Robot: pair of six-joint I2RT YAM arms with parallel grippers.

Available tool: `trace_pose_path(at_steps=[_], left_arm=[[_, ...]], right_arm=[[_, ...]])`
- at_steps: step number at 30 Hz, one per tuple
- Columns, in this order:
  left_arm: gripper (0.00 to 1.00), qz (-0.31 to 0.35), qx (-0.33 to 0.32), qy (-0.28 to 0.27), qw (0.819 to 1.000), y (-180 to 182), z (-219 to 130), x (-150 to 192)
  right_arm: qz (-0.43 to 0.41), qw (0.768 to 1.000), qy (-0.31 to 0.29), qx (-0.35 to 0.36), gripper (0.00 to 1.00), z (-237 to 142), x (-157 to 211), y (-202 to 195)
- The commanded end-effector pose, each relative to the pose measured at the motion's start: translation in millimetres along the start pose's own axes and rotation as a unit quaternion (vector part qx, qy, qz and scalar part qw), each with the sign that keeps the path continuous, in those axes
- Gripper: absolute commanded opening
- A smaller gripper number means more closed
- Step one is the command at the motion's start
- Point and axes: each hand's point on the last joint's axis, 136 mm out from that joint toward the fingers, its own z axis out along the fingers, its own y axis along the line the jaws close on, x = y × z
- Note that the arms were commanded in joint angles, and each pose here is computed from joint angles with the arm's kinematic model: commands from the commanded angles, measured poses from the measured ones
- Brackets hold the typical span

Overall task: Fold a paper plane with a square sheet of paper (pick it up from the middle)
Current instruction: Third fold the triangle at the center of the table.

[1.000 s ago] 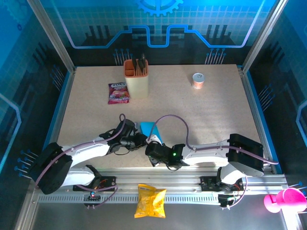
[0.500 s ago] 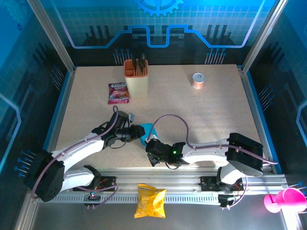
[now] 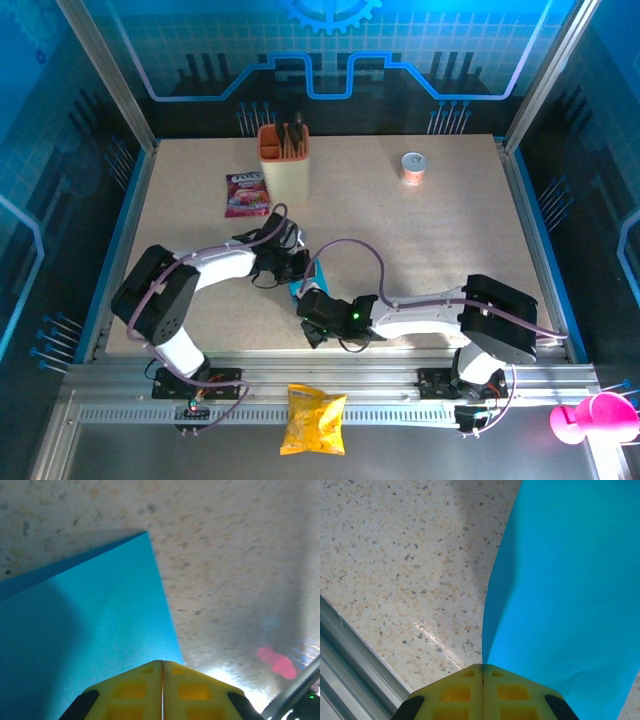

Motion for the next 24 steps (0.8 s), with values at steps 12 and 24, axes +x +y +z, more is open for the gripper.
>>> trace_pose_path(at_steps=[12,24], left_arm=[[0.03,0.02,0.018,0.053,0.998,9,26,11],[0.0,0.013,0.025,0.06,0.998,16,32,19]], right_arm=[[0.012,0.998,0.012,-0.053,0.04,0,-31,-4],[0.021,0.997,0.035,-0.061,0.06,11,-35,-30]])
